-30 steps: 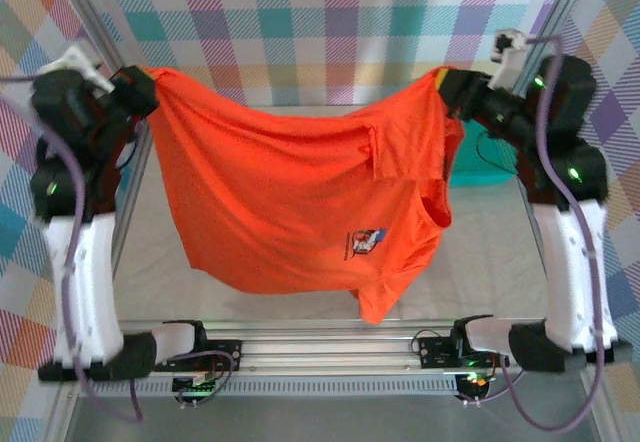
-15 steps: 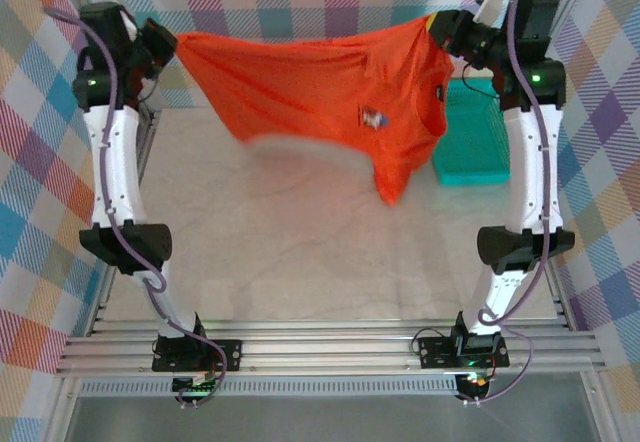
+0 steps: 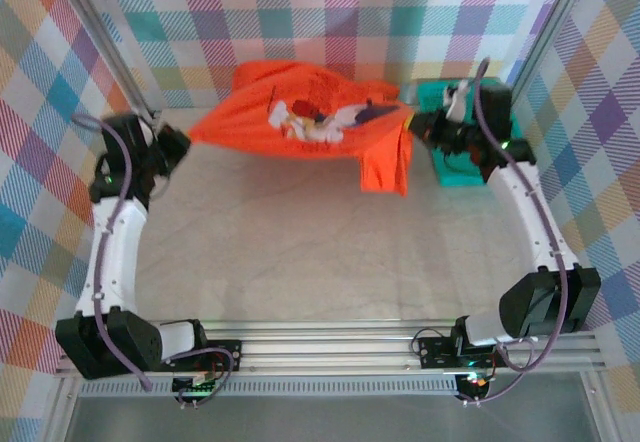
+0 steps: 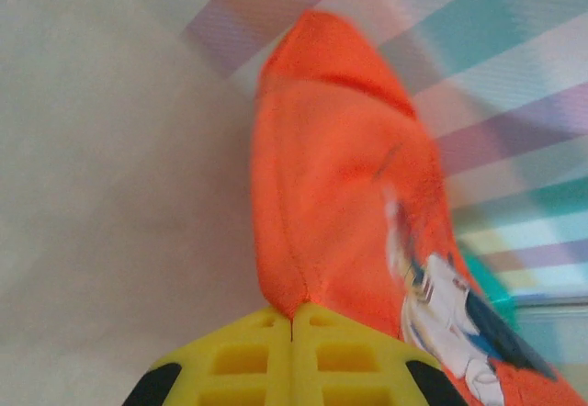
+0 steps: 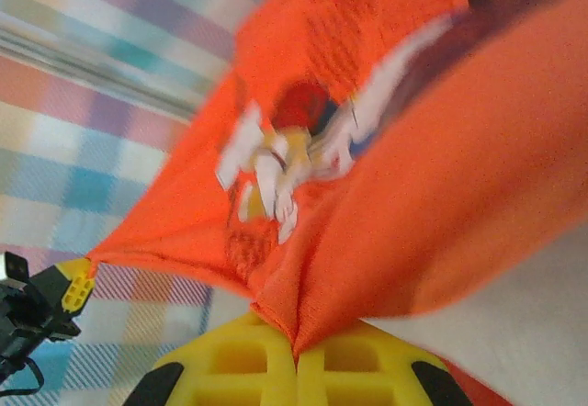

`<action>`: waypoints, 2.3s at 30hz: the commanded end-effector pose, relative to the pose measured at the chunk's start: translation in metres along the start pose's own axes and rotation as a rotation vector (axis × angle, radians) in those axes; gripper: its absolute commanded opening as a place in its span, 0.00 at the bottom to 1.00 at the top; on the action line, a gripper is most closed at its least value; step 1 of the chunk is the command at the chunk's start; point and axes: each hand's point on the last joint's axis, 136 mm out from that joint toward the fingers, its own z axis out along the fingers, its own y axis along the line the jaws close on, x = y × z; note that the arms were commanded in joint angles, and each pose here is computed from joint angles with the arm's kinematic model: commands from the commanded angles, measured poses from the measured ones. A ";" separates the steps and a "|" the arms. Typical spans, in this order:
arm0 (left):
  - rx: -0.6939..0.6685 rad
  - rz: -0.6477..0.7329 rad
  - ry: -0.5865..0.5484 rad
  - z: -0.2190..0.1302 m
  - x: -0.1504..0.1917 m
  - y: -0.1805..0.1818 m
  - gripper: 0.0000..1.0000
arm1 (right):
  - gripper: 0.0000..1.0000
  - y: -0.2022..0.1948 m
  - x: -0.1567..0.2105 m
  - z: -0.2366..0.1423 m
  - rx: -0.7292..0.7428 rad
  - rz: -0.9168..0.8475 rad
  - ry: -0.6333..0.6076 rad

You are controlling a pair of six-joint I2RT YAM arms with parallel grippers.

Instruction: Fold the inside-out t-shirt

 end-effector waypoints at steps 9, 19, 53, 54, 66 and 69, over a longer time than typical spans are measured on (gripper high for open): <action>-0.196 -0.094 0.181 0.000 0.141 0.135 0.00 | 0.00 -0.123 0.125 0.022 0.194 0.202 0.188; -0.268 -0.071 0.233 0.001 0.161 0.159 0.05 | 0.26 -0.143 0.121 0.019 0.292 0.225 0.194; -0.147 0.084 0.270 0.037 0.141 0.056 0.96 | 0.25 -0.206 0.231 0.036 0.557 0.116 0.486; -0.148 0.087 0.275 0.038 0.142 0.055 0.96 | 0.24 -0.205 0.228 0.036 0.558 0.113 0.480; -0.127 0.129 0.301 0.066 0.149 0.034 0.96 | 0.00 -0.170 0.233 -0.012 0.551 0.108 0.493; -0.125 0.124 0.315 0.087 0.150 0.030 0.96 | 0.00 -0.149 0.242 -0.046 0.516 0.116 0.451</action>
